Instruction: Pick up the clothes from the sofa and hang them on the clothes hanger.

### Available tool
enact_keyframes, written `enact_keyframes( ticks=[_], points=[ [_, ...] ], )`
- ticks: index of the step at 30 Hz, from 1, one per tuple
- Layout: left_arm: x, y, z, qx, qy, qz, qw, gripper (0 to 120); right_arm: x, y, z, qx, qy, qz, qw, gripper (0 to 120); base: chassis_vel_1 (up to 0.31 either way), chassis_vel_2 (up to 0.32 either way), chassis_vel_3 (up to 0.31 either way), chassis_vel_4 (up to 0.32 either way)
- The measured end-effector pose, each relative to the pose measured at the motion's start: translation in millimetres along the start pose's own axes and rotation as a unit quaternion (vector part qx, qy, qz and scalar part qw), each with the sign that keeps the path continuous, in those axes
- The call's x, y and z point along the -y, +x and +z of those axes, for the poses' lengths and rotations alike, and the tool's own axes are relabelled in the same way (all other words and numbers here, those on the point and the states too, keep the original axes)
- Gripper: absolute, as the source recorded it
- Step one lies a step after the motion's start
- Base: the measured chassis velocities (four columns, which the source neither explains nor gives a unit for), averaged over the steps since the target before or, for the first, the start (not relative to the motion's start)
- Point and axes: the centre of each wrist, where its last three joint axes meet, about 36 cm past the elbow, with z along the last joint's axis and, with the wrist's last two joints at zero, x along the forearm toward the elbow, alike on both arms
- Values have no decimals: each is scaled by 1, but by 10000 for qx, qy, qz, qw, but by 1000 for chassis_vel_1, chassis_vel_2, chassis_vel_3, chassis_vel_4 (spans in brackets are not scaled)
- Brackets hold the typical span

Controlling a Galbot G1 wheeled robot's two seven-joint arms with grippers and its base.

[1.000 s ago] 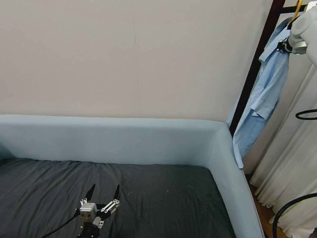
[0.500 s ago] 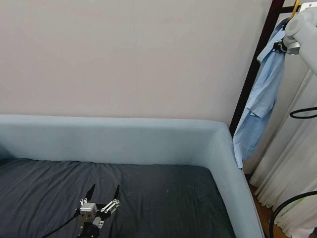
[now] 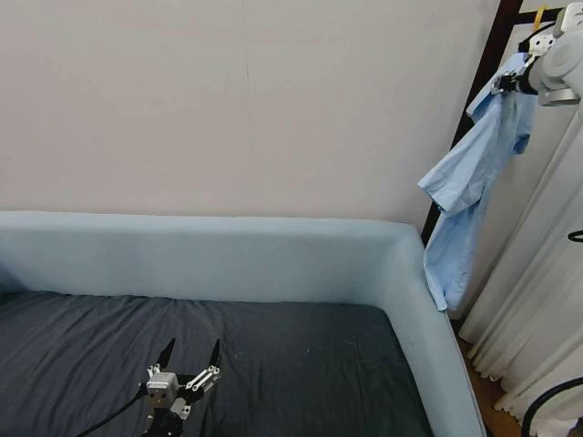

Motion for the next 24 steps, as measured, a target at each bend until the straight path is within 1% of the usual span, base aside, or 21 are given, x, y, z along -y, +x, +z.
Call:
enact_keyframes(
  ticks=[1,3,4,5,6,7,8,9,11,13,14,16,18,19,20,22,23,24],
  points=[
    [0,0,0,1,0,1,10000,100,0,12,11,215,-2,-238,9995,74,0,0,0,0],
    [0,0,0,-1,1,-2,10000,100,3,33,31,509,-39,-596,9969,81,0,0,0,0],
    [0,0,0,-1,0,-2,10000,100,3,36,35,555,-40,-658,9963,81,0,0,0,0],
    [0,0,0,0,0,0,10000,100,4,74,81,1060,-29,-1444,9838,97,0,0,0,0],
    [0,0,0,1,0,0,10000,100,-1,89,98,1169,10,-1793,9768,98,0,0,0,0],
    [0,0,0,0,1,0,10000,100,-6,99,107,1223,44,-1998,9722,100,0,0,0,0],
    [0,0,0,0,1,0,10000,100,-6,99,107,1223,44,-1998,9722,100,0,0,0,0],
    [0,0,0,0,0,0,10000,100,-13,110,116,1271,69,-2193,9673,100,0,0,0,0],
    [0,0,0,0,0,-1,10000,100,-30,130,136,1288,50,-2568,9578,100,0,0,0,0],
    [0,0,0,0,0,0,10000,100,-53,148,167,1185,49,-2903,9495,100,0,0,0,0],
    [0,0,0,0,0,0,10000,100,-53,148,167,1185,49,-2903,9495,100,0,0,0,0],
    [0,0,0,1,0,1,10000,100,-71,160,200,1116,144,-3100,9441,100,0,0,0,0],
    [0,0,0,0,0,0,10000,100,-80,162,232,1057,164,-3127,9438,100,0,0,0,0],
    [0,0,0,0,0,1,10000,100,-81,162,254,939,114,-3098,9461,100,0,0,0,0],
    [0,0,0,0,0,1,10000,100,-81,162,254,939,114,-3098,9461,100,0,0,0,0],
    [0,0,0,0,0,1,10000,100,-80,162,289,696,-1,-3004,9513,100,0,0,0,0],
    [0,0,0,0,0,5,10000,100,-76,162,317,617,-48,-2882,9556,100,0,0,0,0],
    [0,0,0,0,0,5,10000,100,-76,162,317,617,-48,-2882,9556,100,0,0,0,0]
  ],
)
